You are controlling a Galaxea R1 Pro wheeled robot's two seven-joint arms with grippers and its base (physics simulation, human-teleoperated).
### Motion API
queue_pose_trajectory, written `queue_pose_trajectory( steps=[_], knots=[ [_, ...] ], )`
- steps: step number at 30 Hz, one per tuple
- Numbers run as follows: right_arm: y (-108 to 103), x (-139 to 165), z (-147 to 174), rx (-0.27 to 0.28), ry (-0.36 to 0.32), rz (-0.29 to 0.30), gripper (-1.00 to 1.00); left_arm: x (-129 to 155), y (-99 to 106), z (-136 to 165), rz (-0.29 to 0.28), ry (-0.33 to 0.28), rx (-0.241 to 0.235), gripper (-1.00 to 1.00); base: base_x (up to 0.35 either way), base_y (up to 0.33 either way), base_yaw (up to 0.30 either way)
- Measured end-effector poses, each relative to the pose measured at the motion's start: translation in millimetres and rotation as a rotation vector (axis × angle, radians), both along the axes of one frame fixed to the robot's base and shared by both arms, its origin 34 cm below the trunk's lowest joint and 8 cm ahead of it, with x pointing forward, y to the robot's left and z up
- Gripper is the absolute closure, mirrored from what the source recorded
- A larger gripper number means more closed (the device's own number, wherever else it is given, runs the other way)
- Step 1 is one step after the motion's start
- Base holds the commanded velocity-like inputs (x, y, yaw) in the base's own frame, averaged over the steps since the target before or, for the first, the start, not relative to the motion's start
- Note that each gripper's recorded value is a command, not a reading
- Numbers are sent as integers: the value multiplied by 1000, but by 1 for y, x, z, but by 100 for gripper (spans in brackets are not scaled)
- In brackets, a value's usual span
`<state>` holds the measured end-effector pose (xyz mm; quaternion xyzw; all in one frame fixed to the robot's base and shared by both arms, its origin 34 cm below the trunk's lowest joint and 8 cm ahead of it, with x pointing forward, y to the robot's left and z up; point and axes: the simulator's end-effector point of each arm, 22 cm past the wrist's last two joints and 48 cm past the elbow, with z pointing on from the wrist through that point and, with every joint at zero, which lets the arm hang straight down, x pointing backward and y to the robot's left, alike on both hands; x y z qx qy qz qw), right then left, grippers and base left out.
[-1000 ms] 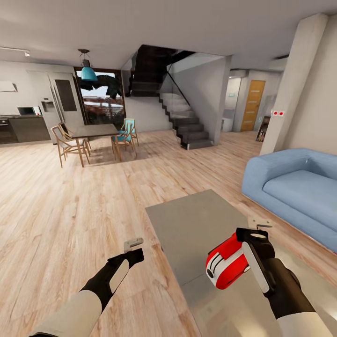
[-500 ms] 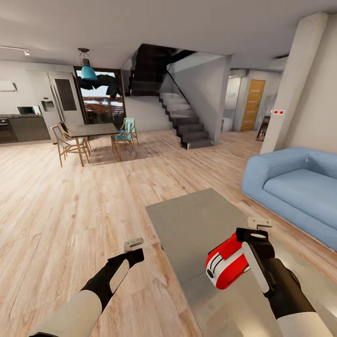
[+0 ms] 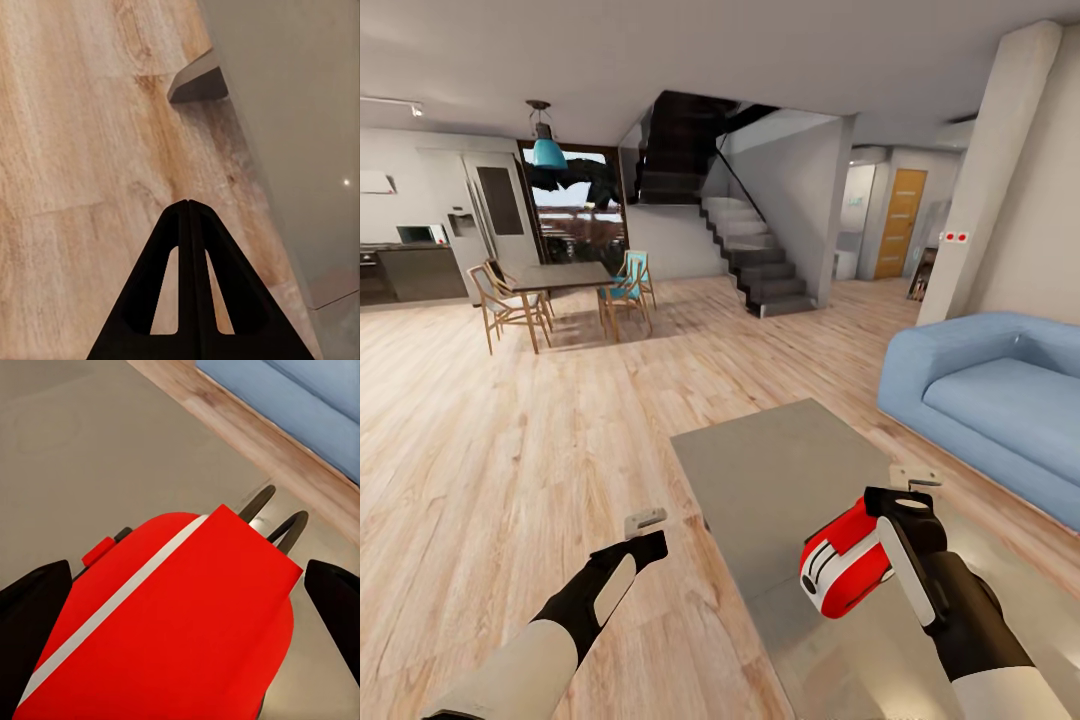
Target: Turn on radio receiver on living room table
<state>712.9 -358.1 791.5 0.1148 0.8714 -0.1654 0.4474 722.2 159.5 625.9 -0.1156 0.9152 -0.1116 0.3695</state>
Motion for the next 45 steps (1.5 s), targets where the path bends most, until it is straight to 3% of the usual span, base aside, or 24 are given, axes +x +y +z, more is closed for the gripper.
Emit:
queue_pose_trajectory(
  steps=[20,45],
  knots=[
    [0,-5,-38,0,-1,0,100,-5,-1,-39,0,0,-1,100,0,0,0],
    [0,-5,-39,1,0,2,100,-5,0,-39,0,1,0,100,0,0,0]
  ],
)
